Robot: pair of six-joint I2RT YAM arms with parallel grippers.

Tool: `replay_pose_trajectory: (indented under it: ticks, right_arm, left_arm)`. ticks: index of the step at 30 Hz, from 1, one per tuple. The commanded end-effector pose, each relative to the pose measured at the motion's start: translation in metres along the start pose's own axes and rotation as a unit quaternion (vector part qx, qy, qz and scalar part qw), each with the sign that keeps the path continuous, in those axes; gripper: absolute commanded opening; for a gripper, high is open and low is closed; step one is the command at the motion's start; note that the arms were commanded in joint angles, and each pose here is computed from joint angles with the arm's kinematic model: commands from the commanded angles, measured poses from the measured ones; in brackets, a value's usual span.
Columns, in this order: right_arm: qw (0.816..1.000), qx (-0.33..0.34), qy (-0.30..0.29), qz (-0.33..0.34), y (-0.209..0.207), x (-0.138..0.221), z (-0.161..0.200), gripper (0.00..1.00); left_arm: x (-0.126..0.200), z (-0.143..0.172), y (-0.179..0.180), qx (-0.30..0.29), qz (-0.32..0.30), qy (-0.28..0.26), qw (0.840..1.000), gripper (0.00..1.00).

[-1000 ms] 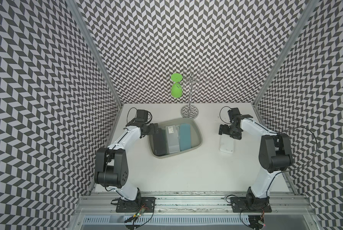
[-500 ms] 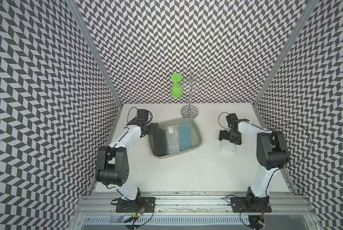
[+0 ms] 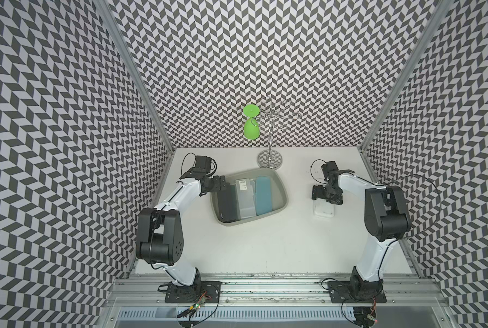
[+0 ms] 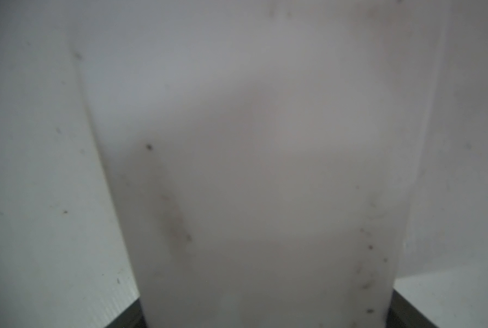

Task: Put the pencil case into the storage box
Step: Pick up the pencil case from the center of the board, then place the pencil case at the storage box.

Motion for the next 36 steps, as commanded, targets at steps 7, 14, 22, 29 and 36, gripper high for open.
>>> replay_pose_trajectory:
  ticks: [7,14,22,29,36]
  right_arm:
    - [0.992,0.027,-0.057,-0.107,0.021,0.069,-0.017,0.88]
    - [0.979,0.062,-0.103,-0.167,0.079,0.124,-0.036,0.88]
    - [0.963,0.136,-0.072,-0.219,0.201,0.113,-0.03,0.88]
    - [0.962,0.165,-0.026,-0.218,0.245,0.075,-0.002,0.88]
    - [0.965,0.171,-0.002,-0.201,0.254,0.046,0.013,0.89]
  left_arm:
    - [0.008,-0.008,-0.003,0.008,0.0,-0.012,1.0,1.0]
    - [0.01,-0.01,-0.005,0.01,0.004,-0.017,1.0,1.0]
    - [0.011,-0.008,-0.005,0.012,0.002,-0.018,1.0,1.0]
    - [0.016,0.0,-0.002,0.008,-0.007,-0.018,1.0,1.0]
    - [0.016,0.007,-0.001,0.004,-0.007,-0.014,1.0,1.0]
Point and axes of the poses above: each gripper's point midway between its finger pads, its own x axis back along the fingers, its own y axis along the line the jaws close on, z = x × y, the point moved 10 cm from there along x, back along the fingers, and after that the axes turned 2 degrees about -x, right-handed, at the moved point
